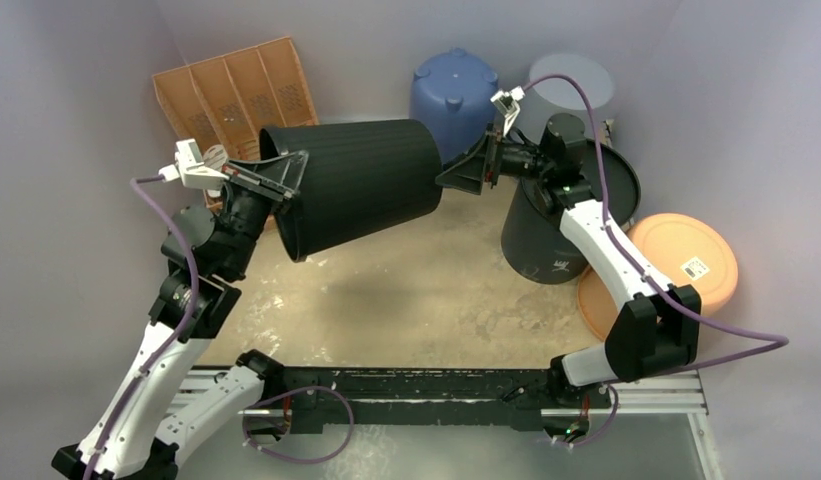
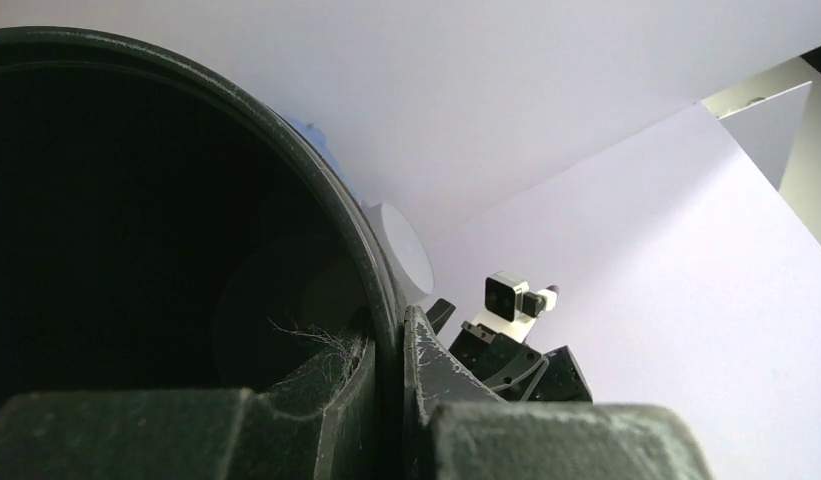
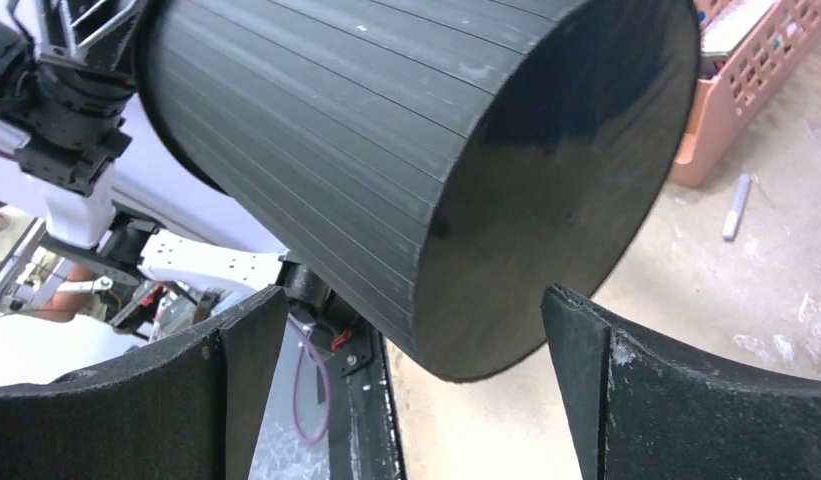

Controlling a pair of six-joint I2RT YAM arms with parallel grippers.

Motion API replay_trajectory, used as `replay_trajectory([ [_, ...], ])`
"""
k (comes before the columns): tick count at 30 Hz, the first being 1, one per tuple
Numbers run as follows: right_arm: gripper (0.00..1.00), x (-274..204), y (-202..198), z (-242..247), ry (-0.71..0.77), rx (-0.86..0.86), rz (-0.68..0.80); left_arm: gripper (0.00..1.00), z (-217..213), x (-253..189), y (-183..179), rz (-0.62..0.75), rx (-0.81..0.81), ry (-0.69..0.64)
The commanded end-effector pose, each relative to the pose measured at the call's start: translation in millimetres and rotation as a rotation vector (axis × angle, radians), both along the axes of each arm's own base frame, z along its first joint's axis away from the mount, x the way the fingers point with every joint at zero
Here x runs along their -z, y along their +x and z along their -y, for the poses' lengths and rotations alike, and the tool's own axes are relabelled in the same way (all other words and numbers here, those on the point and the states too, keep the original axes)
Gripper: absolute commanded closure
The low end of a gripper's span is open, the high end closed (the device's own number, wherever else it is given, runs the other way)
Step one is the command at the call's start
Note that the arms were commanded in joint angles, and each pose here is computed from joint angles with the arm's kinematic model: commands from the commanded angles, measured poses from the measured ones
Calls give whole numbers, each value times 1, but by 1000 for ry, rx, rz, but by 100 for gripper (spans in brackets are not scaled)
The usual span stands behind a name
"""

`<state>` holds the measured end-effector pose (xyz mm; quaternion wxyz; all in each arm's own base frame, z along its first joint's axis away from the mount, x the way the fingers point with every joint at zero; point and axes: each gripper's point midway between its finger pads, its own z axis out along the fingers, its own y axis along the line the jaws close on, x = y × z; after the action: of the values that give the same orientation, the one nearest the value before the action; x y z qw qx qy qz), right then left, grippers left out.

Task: Turn the large container upside down

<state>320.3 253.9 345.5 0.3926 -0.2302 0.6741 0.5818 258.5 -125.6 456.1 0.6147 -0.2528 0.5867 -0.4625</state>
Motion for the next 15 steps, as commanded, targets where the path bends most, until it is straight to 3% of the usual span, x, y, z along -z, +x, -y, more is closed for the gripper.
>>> replay_trajectory([
  [1,2,-38,-31,0,84,-113,153,100,4,-71,-21,196,78,-134],
  [6,15,-57,-56,2,143,-179,222,100,13,-67,-20,204,118,-122],
  [11,58,-60,-66,4,151,-191,232,100,22,-51,-10,171,141,-125],
  [13,83,-66,-73,7,176,-176,256,100,25,-44,-5,163,141,-97],
  [15,100,-69,-77,8,202,-159,269,100,32,-31,3,138,151,-57],
])
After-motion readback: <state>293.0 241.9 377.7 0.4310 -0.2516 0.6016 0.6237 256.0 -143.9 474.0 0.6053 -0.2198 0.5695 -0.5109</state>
